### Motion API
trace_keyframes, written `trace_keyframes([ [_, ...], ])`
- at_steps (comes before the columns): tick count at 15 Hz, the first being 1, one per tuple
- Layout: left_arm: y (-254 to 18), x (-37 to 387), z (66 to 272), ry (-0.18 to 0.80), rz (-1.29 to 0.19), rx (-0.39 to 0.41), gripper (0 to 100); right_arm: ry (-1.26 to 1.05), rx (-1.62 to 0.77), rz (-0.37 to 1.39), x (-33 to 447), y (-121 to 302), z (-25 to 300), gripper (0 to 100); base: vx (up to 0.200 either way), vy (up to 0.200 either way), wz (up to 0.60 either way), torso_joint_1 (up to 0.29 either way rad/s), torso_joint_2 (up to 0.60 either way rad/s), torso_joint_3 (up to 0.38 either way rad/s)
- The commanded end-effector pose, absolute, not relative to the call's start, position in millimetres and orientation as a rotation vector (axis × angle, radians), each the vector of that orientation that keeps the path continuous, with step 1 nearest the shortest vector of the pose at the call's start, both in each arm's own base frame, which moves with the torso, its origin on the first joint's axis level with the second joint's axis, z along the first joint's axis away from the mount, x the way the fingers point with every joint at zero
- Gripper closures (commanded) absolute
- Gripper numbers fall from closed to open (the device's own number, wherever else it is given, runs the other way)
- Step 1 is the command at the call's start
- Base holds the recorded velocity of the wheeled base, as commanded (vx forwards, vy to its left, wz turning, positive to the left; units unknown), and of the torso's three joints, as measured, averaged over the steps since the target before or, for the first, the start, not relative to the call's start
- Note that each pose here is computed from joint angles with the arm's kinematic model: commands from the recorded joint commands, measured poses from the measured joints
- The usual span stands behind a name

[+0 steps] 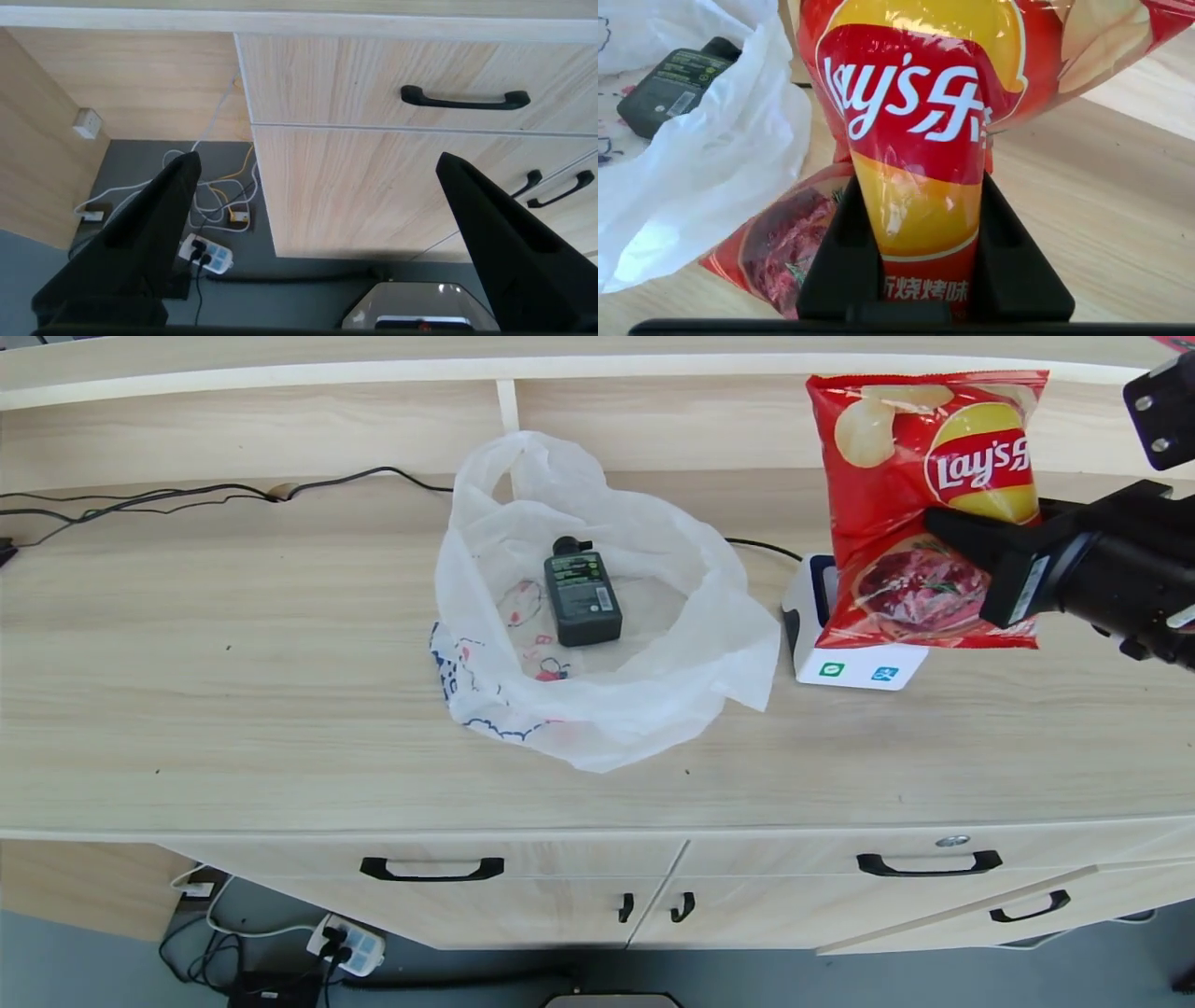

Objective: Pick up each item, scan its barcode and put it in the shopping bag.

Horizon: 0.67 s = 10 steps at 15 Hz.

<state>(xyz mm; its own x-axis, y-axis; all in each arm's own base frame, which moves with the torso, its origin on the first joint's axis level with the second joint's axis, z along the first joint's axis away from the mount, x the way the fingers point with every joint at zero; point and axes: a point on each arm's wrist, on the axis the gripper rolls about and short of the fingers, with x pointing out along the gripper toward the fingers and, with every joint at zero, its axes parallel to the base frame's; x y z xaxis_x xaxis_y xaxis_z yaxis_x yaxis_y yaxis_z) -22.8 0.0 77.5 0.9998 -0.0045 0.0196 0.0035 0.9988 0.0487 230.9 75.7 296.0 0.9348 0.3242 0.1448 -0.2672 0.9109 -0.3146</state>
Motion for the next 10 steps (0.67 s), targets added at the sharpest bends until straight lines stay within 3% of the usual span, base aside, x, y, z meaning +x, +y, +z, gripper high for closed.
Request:
trace_keyframes([
  [1,0.0,-22.8,77.7,-0.022,-0.003,0.049,0,-0.170,-0.303,0.307,240.0,78.4,289.2,100,0.000,0.000,0.00,0.000,0.00,0.000],
  [10,0.0,-22.7,77.7,-0.020,-0.004,0.051,0,-0.185,-0.321,0.227,238.6,65.7,295.8,100,0.000,0.000,0.00,0.000,0.00,0.000],
])
